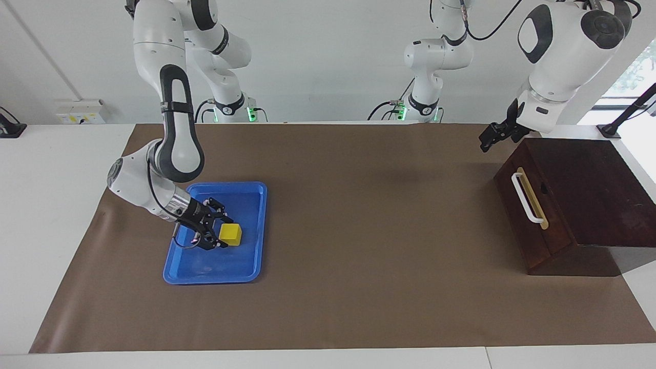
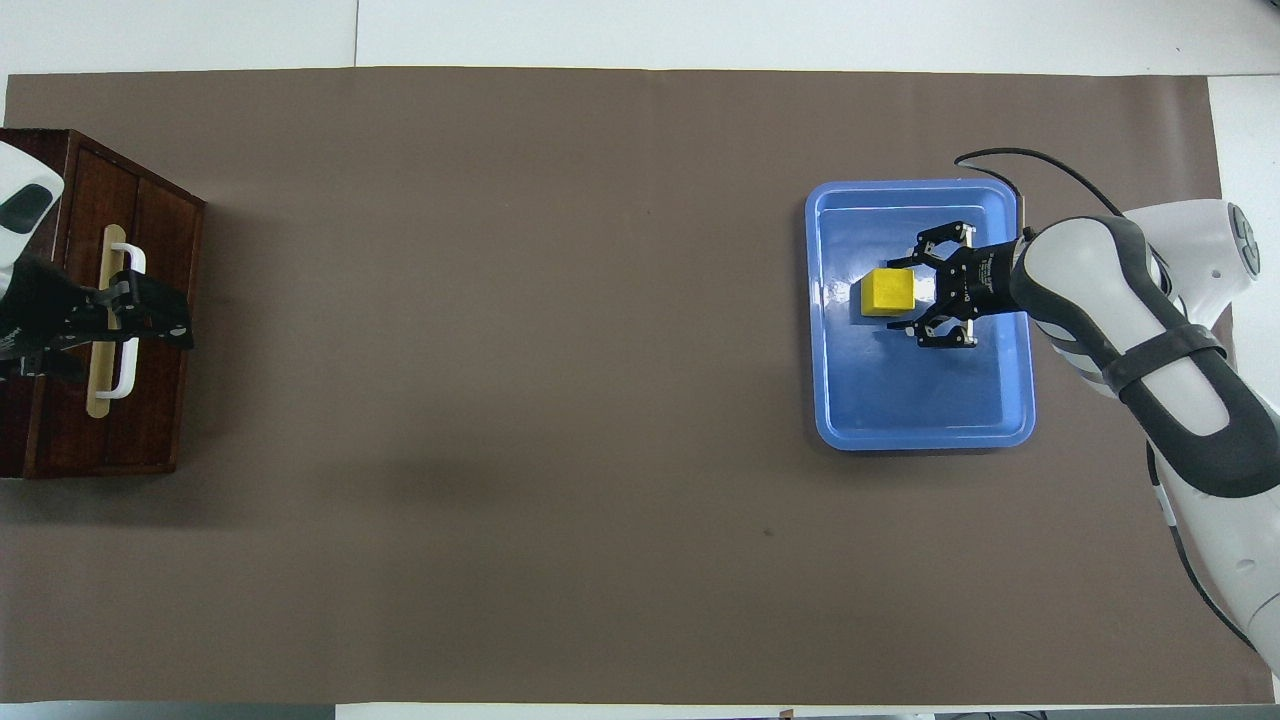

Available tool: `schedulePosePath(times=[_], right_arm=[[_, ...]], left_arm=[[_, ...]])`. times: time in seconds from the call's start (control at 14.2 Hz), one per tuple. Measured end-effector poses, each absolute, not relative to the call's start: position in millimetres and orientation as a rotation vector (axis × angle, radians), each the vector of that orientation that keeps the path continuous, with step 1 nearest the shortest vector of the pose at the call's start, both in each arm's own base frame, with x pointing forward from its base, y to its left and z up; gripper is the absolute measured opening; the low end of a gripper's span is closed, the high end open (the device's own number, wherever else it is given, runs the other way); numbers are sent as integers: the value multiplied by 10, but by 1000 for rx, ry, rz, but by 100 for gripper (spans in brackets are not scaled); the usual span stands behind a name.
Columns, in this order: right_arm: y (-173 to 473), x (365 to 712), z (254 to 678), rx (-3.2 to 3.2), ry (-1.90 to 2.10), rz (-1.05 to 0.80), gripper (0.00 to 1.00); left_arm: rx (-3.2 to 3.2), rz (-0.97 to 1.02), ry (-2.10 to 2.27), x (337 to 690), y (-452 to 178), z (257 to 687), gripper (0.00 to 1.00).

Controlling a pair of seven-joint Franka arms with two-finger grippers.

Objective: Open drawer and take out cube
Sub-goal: 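Open the right gripper and release the cube in the tray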

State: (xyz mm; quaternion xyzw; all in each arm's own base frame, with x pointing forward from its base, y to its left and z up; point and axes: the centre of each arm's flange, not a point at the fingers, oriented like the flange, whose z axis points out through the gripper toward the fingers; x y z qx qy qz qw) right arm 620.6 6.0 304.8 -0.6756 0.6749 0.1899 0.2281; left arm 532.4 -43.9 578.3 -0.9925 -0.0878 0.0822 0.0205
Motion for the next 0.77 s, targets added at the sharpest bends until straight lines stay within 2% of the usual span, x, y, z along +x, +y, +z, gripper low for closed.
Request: schedulePosePath(times=[0.07, 0.14, 0.35, 0.77], right_arm=[[99, 6217, 3210, -1892, 1830, 506, 99], [123, 6218, 3376, -1934, 1803, 475, 100], [141, 6132, 3854, -2078, 1731, 399, 100], [155, 5764, 5396, -2442, 1455, 221, 100]], left_arm=[[-3077, 267, -256, 5304, -477, 5786, 100], [-3075, 275, -247, 5287, -506, 5788, 100], [-3077, 275, -232, 5266, -521, 5807, 100], [-3106, 253, -178, 5240, -530, 5888, 100]])
